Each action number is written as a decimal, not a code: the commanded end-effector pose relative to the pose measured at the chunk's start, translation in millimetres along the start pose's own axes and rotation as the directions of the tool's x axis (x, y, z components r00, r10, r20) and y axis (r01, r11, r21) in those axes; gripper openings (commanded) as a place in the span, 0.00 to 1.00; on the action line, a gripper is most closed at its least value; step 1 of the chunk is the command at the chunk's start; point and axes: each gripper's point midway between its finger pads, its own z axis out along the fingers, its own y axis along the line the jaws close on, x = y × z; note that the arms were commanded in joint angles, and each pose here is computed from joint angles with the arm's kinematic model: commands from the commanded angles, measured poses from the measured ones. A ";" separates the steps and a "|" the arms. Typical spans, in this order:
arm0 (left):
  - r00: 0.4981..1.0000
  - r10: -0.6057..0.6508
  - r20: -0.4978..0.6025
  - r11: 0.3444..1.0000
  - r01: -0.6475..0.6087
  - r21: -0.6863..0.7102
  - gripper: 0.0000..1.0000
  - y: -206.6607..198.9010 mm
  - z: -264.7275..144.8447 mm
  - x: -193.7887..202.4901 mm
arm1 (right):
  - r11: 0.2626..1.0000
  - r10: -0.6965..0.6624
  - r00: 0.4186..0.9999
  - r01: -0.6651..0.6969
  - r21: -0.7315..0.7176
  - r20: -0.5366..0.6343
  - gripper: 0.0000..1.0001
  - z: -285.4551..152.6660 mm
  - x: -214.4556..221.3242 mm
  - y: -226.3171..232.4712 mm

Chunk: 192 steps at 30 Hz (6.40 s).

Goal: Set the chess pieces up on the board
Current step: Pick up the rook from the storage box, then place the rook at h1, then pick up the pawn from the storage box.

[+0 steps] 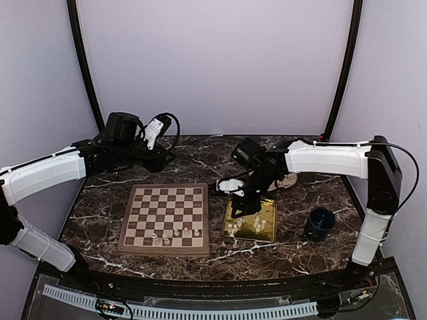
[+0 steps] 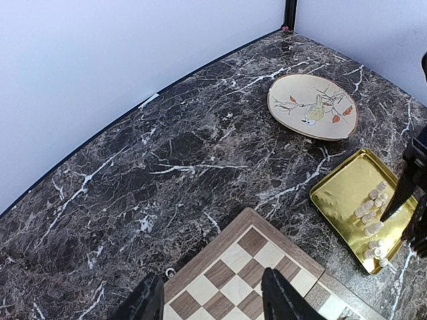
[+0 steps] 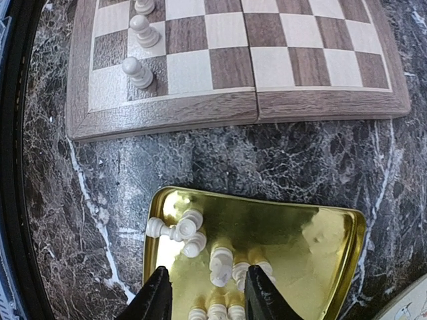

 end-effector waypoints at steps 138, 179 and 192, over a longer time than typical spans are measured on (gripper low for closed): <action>0.999 0.028 0.043 0.999 -0.026 -0.044 0.53 7.6 -14.9 -10.7 | 0.953 -0.301 0.937 0.291 -0.082 -0.175 0.20 89.8 -88.0 89.6; 1.000 0.026 0.005 0.999 -0.026 -0.028 0.53 4.8 -2.6 -0.7 | 0.991 -0.085 0.973 0.106 0.086 -0.217 0.28 33.5 17.5 15.5; 1.000 0.026 0.004 0.999 -0.026 -0.021 0.53 3.7 -3.0 -0.4 | 0.990 -0.074 0.962 0.103 0.100 -0.261 0.30 54.9 22.7 4.4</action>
